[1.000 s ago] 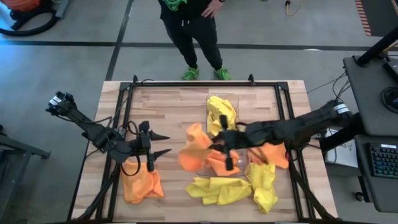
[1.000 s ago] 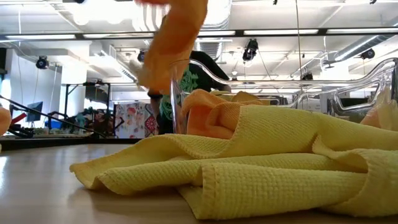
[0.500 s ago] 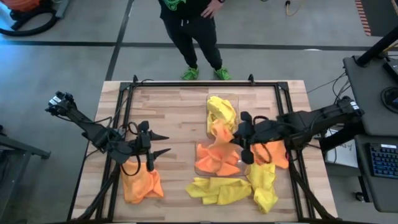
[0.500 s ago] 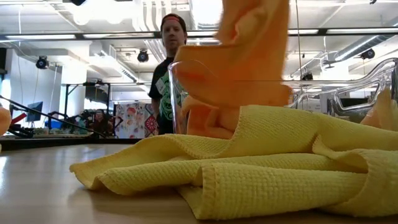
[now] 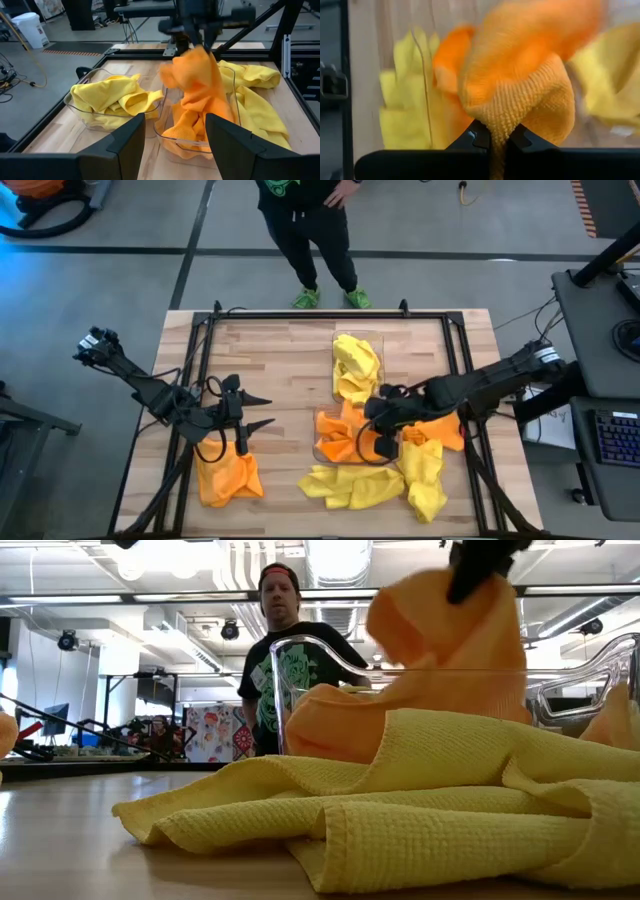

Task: Sort microfiber towel by color & place in baskets
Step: Put the orange towel into the bottom transparent bin

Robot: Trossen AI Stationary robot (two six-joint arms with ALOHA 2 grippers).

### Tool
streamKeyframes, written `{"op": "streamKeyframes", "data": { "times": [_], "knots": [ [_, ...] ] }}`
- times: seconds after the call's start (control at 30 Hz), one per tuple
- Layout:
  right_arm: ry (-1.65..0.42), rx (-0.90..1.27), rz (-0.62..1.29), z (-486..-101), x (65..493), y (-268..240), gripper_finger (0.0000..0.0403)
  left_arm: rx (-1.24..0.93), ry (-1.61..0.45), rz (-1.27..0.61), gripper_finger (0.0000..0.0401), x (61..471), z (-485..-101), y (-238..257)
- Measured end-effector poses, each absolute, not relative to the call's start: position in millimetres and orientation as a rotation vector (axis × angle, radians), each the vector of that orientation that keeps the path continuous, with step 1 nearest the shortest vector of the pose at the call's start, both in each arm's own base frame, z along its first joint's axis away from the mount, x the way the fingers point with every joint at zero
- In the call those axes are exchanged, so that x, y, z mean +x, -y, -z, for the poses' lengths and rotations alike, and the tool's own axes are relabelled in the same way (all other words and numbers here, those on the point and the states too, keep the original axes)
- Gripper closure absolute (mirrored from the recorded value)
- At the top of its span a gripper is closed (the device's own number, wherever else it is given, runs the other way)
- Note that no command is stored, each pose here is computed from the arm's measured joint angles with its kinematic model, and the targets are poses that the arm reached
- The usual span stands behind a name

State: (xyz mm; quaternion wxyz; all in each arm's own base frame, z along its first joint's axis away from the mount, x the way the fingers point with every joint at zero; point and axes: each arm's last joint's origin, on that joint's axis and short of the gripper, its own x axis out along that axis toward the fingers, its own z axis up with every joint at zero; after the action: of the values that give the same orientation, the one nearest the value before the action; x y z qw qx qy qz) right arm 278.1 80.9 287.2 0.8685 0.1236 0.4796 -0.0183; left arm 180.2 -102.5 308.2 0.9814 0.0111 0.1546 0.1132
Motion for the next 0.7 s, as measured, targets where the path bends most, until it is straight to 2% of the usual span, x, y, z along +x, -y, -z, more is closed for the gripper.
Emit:
{"op": "streamKeyframes", "data": {
  "times": [0.7],
  "knots": [
    [-1.271,0.229,0.085,-196,324,-95,0.0394,0.019,-0.309,-0.229,0.021,180,-308,102]
  ]
}}
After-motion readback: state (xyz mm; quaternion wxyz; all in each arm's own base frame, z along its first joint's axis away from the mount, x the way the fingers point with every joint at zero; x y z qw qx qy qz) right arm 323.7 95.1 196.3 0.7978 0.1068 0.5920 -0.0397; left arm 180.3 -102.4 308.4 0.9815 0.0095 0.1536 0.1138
